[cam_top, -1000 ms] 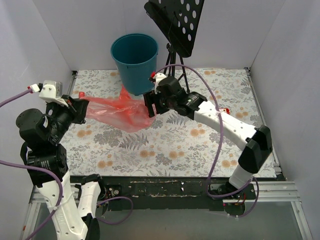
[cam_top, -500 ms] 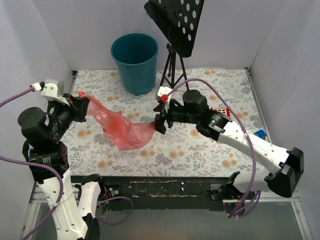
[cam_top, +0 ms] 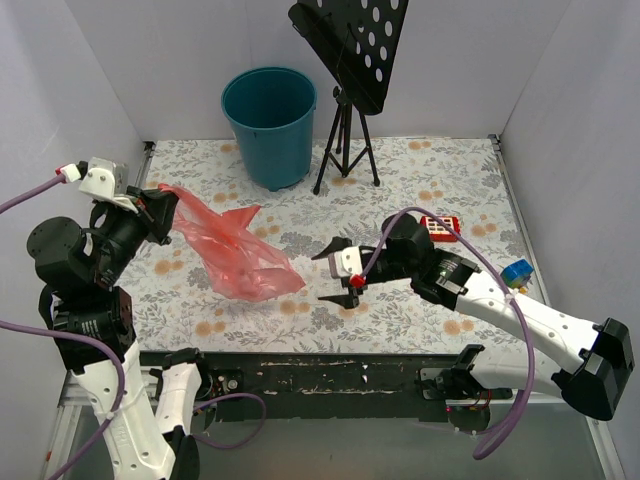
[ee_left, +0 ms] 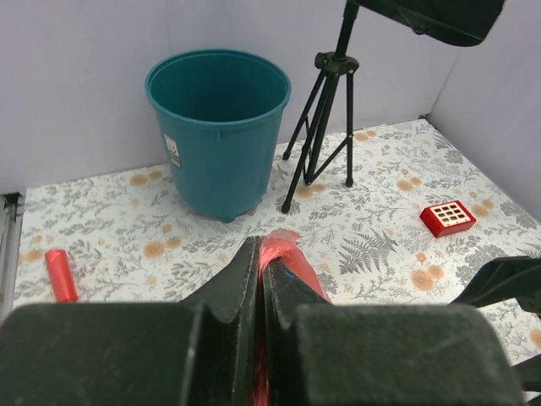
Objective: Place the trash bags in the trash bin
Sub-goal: Unfold the trash bag at the center of the board.
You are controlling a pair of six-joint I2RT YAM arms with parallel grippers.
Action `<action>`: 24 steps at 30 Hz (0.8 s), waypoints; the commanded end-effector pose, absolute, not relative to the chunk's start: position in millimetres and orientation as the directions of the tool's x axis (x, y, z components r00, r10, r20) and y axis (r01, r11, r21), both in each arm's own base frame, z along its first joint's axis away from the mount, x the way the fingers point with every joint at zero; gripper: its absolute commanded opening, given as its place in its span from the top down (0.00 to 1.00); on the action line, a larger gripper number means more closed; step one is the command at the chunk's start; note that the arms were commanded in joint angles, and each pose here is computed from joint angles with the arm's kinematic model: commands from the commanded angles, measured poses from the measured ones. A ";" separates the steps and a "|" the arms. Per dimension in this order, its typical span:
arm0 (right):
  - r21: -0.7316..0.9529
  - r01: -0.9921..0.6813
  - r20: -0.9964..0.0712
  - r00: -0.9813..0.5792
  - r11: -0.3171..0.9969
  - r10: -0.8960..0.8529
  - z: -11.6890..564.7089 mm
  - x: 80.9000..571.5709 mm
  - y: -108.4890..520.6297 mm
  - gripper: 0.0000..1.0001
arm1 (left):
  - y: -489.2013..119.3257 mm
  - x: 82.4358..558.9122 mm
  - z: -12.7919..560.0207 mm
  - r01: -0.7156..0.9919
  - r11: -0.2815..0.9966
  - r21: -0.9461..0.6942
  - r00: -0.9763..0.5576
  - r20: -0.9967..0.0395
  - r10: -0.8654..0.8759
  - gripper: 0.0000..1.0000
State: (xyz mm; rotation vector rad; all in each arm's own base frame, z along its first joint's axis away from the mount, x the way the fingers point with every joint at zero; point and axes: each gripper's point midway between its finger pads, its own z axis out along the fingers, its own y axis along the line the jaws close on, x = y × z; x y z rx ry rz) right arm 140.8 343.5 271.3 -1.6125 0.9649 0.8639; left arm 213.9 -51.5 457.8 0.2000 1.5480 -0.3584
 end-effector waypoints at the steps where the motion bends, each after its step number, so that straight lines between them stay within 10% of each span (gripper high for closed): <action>1: -0.546 -0.828 -0.804 0.560 -0.124 -0.201 263.0 148.7 327.8 0.15 | -59.5 202.8 466.8 0.399 0.917 -0.014 0.022 -0.999 -0.025 1.00; 8: 0.246 -0.879 -0.949 -0.305 0.408 -0.084 281.6 228.5 329.2 0.09 | -76.5 188.8 468.6 0.500 0.863 0.068 0.055 -0.997 0.047 1.00; 24: 0.740 -0.656 -0.653 -0.753 0.150 -0.075 263.2 229.6 428.9 0.03 | -68.9 194.2 493.9 0.444 0.895 0.038 0.094 -0.996 -0.004 1.00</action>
